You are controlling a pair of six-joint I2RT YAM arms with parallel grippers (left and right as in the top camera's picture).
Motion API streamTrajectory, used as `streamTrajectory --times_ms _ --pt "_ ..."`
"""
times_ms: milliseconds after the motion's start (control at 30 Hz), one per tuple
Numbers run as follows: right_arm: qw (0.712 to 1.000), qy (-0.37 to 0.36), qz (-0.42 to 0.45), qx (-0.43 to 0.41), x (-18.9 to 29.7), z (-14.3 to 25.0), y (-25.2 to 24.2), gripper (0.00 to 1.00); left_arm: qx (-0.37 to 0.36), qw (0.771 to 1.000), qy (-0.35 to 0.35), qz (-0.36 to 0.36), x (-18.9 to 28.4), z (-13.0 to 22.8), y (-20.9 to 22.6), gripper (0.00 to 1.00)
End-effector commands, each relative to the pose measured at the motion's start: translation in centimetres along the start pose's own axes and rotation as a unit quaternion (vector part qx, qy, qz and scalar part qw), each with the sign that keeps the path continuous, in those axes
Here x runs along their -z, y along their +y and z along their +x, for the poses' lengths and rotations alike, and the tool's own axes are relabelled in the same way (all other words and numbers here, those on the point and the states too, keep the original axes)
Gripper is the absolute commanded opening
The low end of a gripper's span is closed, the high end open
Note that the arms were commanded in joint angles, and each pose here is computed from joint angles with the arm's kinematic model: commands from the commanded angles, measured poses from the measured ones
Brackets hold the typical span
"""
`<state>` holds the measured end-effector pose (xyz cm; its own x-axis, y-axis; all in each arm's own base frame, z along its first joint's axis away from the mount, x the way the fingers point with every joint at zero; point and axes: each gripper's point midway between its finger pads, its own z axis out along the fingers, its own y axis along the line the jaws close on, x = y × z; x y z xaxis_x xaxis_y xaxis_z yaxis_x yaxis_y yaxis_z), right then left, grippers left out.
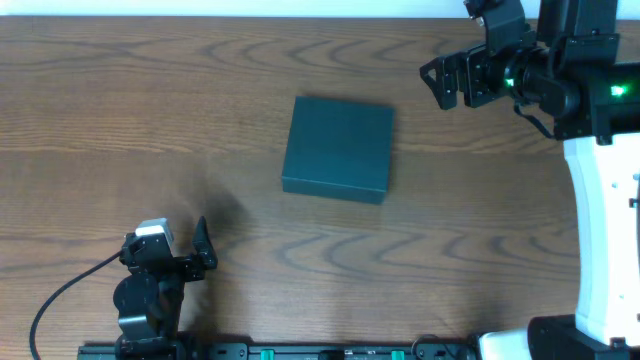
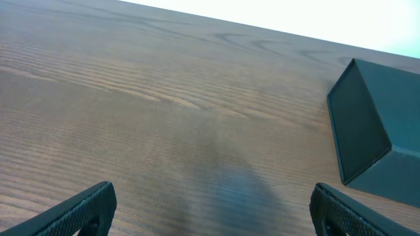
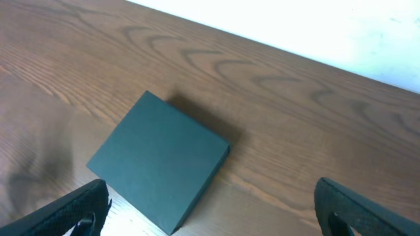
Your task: Pack container
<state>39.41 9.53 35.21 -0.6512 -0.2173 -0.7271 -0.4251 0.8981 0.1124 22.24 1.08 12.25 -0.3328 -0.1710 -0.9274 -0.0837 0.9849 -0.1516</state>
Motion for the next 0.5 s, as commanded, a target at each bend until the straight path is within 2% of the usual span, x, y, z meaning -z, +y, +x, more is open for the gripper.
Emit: streamTrajectory --times_ms 0,200,333,467 --pt "1.000 -0.004 -0.002 0.000 0.2 -0.2 0.3 0.99 -0.009 1.000 0.006 -0.010 -0.3 0.8 0.4 0.95" --pt "1.000 -0.004 -0.001 0.000 0.2 -0.3 0.3 0.99 -0.009 1.000 0.006 -0.010 -0.3 0.8 0.4 0.95" --pt "0.999 -0.035 -0.003 0.016 3.0 -0.9 1.8 0.99 -0.009 1.000 0.006 -0.010 -0.3 0.8 0.4 0.95" --pt "0.995 -0.084 0.014 0.052 7.9 -0.2 3.5 0.99 -0.009 1.000 0.006 -0.010 -0.3 0.8 0.4 0.95"
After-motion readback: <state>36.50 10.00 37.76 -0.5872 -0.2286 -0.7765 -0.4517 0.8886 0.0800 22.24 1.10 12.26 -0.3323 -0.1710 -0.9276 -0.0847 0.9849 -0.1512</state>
